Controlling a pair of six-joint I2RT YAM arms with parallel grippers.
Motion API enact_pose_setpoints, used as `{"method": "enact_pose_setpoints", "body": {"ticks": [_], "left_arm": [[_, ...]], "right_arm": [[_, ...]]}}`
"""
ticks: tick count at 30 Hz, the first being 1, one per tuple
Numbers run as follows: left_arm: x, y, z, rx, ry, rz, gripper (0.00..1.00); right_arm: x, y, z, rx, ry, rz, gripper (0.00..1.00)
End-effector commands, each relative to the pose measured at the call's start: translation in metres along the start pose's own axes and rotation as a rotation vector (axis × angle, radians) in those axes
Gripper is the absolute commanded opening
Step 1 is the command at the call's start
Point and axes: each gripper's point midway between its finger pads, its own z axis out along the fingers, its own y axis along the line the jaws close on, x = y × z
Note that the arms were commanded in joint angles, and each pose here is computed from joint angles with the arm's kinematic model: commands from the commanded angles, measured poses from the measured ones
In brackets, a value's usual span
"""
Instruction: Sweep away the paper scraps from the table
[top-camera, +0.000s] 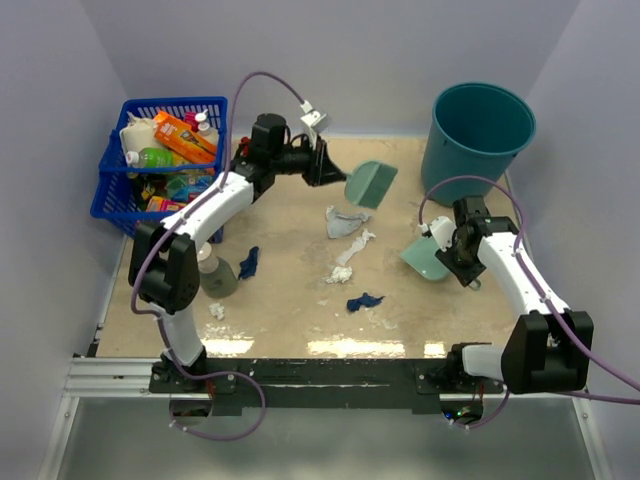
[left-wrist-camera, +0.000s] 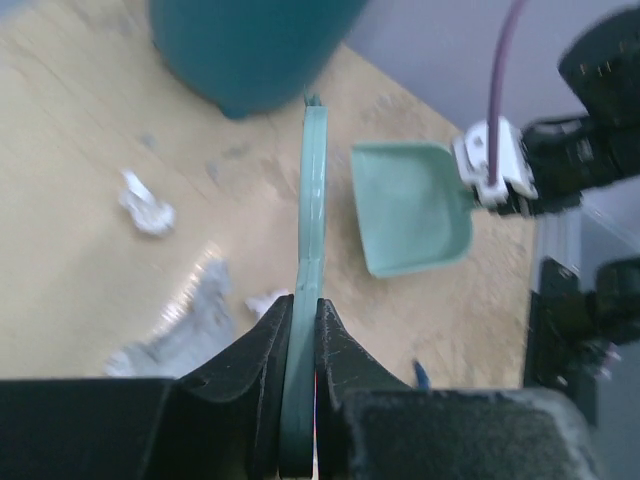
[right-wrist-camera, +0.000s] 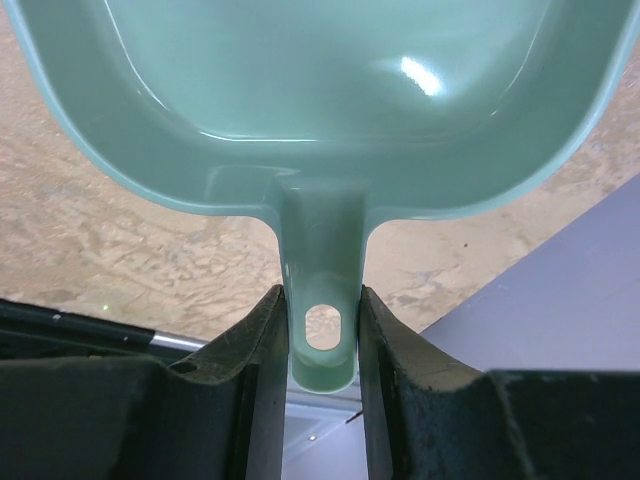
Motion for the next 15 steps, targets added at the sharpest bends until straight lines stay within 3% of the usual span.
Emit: {"method": "enact_pose_setpoints", "body": {"ticks": [1, 3, 5, 8, 15], "left_arm": [[-0.064, 0.054, 0.012, -0.196, -0.135, 0.154, 0.00], [-0.074, 0.080, 0.026, -0.251, -0.190, 0.165, 0.00], [-0.096, 0.086, 0.034, -0.233, -0.248, 0.158, 0.00], [-0.096, 0.093, 0.063, -0.186, -0.264, 0.153, 0.00], [-0.037, 0.133, 0.098, -0.301, -0.179, 0.086, 0.00]], "right_arm": [[-0.012, -0.017, 0.003, 0.082, -0.050, -0.038, 0.00], [-0.013, -0.016, 0.006, 0.078, -0.049, -0.036, 0.00], [-0.016, -0.012, 0.005, 0.054, -0.055, -0.025, 0.00], [-0.015, -0.004, 0.004, 0.018, -0.059, 0.001, 0.00], [-0.016, 0.006, 0.004, -0.029, -0.069, 0.037, 0.00]]}}
